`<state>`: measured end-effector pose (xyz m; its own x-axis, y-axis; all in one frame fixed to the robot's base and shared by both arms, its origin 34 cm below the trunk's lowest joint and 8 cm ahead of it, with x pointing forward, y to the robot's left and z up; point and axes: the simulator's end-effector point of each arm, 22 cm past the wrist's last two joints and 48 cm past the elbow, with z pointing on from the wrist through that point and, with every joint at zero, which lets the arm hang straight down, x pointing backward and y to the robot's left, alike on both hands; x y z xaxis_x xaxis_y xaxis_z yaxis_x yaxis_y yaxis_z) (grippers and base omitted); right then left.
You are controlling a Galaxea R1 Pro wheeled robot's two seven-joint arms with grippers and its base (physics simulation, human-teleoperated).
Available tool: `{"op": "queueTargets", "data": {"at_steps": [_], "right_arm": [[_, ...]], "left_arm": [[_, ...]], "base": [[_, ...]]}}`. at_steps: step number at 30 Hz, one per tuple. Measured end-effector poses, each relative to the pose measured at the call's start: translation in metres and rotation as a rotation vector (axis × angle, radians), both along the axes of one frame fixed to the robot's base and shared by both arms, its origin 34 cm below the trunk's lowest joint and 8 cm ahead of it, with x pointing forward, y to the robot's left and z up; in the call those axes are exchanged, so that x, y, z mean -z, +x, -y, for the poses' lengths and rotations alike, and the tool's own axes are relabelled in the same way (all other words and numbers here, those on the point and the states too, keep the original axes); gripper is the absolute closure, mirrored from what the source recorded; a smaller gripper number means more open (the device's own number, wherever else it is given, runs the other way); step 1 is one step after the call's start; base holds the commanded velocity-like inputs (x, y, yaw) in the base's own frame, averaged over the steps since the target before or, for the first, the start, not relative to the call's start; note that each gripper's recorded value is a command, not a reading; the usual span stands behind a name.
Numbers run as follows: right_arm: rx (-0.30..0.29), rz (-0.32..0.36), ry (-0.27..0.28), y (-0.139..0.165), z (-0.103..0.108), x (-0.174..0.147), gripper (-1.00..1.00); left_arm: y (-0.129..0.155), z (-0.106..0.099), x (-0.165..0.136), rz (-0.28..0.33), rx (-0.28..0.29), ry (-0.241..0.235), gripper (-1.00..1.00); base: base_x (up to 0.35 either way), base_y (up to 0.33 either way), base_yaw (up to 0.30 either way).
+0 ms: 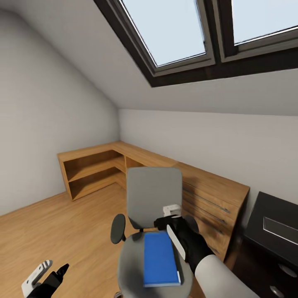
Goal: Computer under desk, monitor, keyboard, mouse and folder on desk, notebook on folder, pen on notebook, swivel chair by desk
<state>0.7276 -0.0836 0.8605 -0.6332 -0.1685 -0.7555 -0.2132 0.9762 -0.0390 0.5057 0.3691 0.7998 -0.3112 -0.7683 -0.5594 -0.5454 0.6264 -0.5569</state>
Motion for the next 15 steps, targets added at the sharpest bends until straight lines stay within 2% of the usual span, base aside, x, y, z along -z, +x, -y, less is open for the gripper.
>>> {"op": "queueTargets", "data": {"at_steps": [5,6,9,12,15], "right_arm": [[0.006,-0.016,0.0,0.0,0.002,0.002,-1.0],[0.021,-0.081,-0.015,0.011,0.012,0.008,-1.0],[0.043,-0.143,0.025,0.013,0.014,0.021,-1.0],[0.061,-0.139,0.062,0.018,0.013,0.024,-1.0],[0.062,-0.13,0.071,0.02,0.012,0.027,-1.0]], "left_arm": [[0.002,0.001,-0.001,0.007,-0.006,-0.02,-1.0],[0.004,0.001,-0.005,0.027,-0.014,-0.042,-1.0],[0.006,0.003,-0.003,0.04,-0.01,-0.051,-1.0],[0.007,0.001,0.0,0.048,-0.009,-0.056,-1.0],[0.006,-0.001,0.006,0.047,-0.013,-0.055,-1.0]], "base": [[0.055,0.056,0.001],[0.008,0.009,0.0],[0.004,0.004,0.0],[0.002,0.002,0.0],[0.0,0.0,-0.003]]}}
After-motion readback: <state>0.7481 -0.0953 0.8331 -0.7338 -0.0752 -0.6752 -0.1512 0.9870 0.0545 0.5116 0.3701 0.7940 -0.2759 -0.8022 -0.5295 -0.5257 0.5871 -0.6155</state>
